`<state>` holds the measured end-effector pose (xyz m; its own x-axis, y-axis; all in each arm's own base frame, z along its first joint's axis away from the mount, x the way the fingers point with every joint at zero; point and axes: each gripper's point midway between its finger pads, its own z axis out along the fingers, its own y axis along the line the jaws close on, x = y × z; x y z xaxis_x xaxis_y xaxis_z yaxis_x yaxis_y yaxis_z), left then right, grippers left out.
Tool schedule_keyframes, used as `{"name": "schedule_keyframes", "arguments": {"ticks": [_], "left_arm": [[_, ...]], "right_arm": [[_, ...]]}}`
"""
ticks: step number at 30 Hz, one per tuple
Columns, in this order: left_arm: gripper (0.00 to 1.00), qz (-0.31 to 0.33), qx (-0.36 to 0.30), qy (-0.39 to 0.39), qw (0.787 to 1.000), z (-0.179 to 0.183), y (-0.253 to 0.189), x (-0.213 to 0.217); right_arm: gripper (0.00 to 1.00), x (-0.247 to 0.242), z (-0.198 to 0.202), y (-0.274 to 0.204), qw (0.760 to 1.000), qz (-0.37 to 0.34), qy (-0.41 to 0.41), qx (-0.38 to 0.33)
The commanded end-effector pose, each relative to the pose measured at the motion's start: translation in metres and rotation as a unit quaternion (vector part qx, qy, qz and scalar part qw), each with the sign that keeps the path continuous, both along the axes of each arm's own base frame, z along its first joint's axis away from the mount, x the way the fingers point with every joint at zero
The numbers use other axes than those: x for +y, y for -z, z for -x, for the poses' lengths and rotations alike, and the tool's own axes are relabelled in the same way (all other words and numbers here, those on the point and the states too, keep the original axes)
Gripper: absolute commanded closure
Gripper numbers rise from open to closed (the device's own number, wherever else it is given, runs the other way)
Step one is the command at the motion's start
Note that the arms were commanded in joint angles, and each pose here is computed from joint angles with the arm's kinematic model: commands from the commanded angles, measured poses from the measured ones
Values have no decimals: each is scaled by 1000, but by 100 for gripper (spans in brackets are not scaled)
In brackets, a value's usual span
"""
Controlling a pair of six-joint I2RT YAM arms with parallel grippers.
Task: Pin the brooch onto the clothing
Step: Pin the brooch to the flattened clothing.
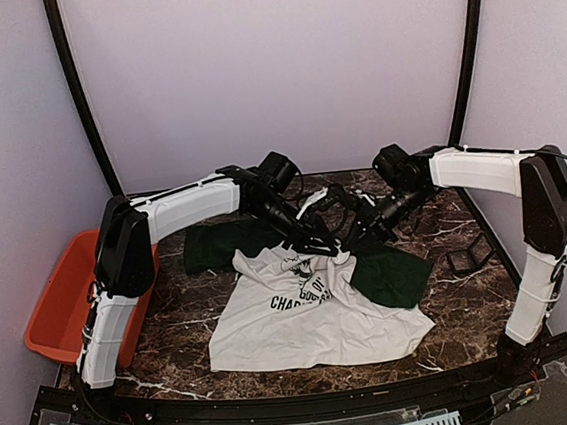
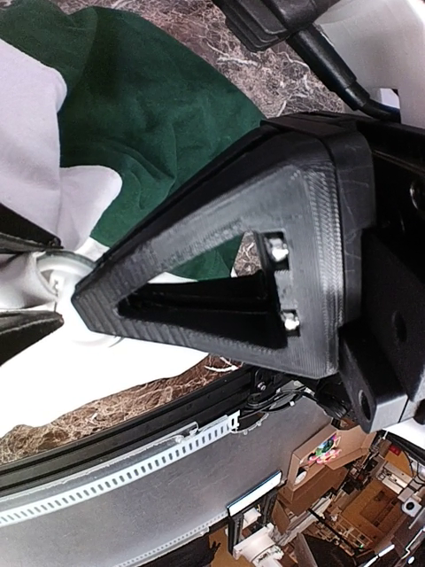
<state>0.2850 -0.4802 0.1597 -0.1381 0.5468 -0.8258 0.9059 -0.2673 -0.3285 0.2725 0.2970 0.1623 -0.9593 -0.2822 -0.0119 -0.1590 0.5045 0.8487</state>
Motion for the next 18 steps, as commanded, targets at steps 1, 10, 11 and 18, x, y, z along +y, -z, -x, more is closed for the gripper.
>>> {"name": "schedule_keyframes", "arguments": {"ticks": [1,10,11,18], "left_arm": [[77,21,31,62,997,47,-14,-16],[73,21,35,68,997,51,-13,-14],[73,20,33,67,997,50,-12,-15],[81,16,33,60,998,47,-8,-18]], "right_arm": [[100,11,-35,-15,996,-29,10,-81],[100,11,-36,-15,996,-30,11,-81],[100,11,-36,-16,996,-30,10,-81],[100,11,-34,-18,996,-32,10,-82]]}}
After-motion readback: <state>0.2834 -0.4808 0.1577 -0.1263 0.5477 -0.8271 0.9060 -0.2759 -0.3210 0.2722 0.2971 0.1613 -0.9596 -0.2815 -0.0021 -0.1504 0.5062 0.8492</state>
